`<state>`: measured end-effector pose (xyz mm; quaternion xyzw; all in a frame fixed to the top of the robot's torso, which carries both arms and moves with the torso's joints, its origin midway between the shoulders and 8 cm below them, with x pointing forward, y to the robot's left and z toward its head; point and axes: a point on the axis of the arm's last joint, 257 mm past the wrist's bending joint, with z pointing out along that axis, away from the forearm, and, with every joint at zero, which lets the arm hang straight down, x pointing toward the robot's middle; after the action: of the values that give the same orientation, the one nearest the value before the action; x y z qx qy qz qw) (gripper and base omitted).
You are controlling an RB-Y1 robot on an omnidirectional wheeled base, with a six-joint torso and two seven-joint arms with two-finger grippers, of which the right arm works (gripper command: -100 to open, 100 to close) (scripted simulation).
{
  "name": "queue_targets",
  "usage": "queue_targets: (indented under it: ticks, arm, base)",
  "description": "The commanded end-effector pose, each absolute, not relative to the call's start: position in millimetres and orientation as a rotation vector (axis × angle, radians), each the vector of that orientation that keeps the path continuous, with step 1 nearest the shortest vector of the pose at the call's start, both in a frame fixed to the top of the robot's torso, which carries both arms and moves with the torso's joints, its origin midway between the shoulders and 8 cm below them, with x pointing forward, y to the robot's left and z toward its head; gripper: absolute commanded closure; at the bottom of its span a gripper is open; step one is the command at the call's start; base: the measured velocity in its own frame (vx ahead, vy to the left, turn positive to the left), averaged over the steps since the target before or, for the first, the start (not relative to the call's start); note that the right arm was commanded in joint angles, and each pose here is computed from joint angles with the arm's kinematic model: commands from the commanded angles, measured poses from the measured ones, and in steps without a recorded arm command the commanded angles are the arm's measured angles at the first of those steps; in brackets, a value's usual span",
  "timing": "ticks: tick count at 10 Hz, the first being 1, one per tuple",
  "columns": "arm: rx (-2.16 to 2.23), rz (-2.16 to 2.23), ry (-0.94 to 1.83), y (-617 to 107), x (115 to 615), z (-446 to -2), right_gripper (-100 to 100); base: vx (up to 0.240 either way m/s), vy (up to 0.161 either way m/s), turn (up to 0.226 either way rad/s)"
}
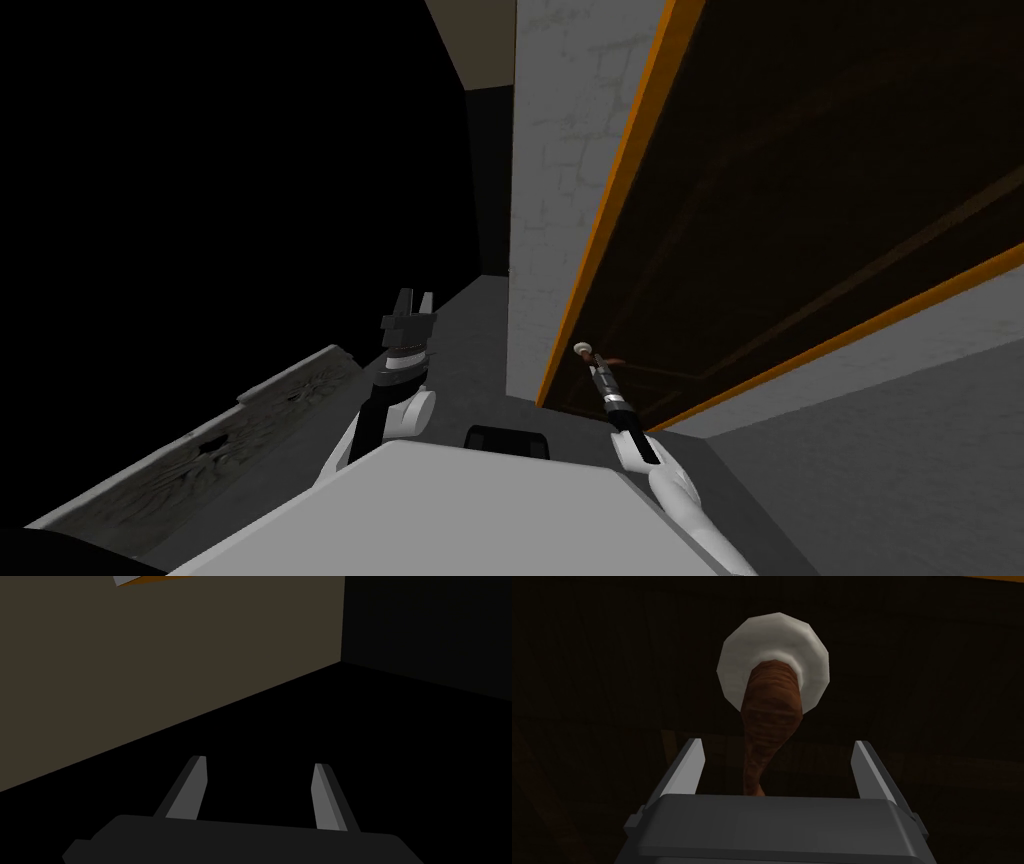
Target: Pull the door open
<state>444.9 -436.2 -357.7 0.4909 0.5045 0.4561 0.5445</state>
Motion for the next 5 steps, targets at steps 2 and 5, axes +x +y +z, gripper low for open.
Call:
queue_targets:
  ticks: [2,5]
  arm:
    - [1.169,1.072,1.187,-447.3,441.1,-355.8,-100]
    - [1.169,1.072,1.187,-447.3,441.1,-355.8,100]
  base:
    - [0.132,-0.002,0.070]
    - [-0.020,-0.002,-0.006]
